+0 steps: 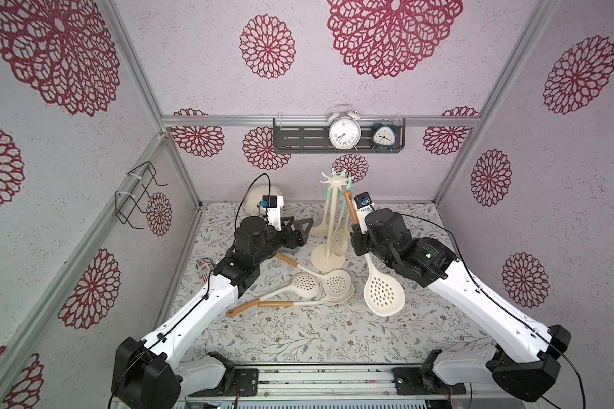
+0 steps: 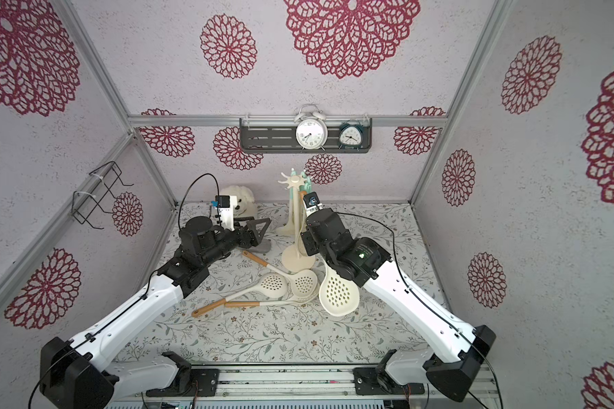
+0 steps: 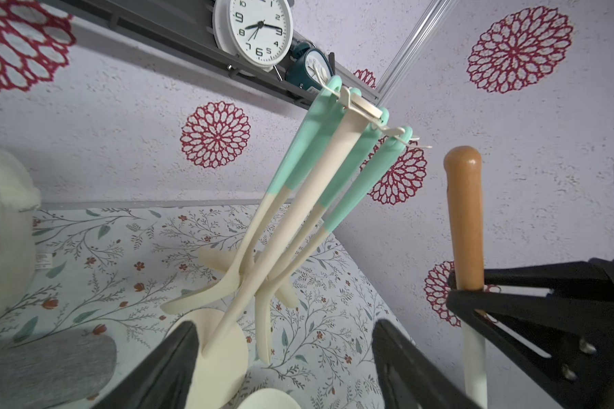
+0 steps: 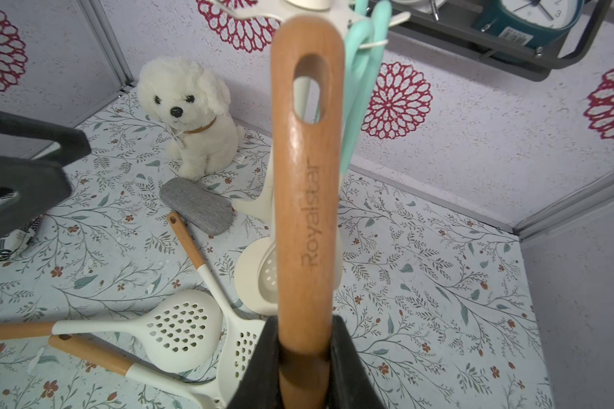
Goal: Hang the skimmer on the kitchen utensil rack
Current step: Hang the skimmer on the rack.
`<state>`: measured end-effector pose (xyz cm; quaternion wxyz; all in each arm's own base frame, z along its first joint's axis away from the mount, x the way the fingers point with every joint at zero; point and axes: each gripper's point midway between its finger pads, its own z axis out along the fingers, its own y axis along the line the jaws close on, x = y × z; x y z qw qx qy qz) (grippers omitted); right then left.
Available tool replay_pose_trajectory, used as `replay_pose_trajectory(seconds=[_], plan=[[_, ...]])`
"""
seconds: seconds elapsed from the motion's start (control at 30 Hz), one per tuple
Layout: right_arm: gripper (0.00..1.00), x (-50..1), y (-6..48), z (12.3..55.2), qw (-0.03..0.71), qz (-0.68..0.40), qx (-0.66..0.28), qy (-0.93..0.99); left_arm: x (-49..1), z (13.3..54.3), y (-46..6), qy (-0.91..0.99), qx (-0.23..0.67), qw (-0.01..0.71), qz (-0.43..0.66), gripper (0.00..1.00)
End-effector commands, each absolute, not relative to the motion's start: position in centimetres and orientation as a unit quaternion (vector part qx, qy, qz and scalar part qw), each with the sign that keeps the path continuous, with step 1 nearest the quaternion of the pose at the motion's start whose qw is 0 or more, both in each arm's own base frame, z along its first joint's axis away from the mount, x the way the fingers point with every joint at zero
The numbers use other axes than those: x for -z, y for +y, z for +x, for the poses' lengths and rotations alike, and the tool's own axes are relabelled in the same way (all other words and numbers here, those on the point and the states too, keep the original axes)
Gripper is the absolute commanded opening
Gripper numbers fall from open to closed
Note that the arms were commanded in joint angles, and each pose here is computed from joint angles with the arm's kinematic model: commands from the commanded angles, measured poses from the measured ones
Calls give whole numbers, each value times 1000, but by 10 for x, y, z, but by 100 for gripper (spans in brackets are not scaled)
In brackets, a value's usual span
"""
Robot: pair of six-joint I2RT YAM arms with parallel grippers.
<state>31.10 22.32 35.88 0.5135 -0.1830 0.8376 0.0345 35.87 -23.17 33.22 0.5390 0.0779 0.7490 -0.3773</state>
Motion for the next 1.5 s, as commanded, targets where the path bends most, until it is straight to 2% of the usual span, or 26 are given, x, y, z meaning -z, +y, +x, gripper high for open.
replay_pose_trajectory(seconds=[0.0, 0.33, 1.07, 1.47], plan=[[0, -387, 215, 314, 543, -154, -26, 825, -329, 352, -237, 745, 402, 525, 91, 81], [0, -388, 234, 327, 535, -171, -25, 827, -320, 356, -237, 748, 404, 520, 84, 81], [0, -342, 244, 346, 503, -177, -2, 846, -308, 351, -225, 759, 388, 518, 71, 80], [0, -350, 247, 350, 536, -163, -53, 827, -298, 341, -210, 772, 370, 515, 50, 87]])
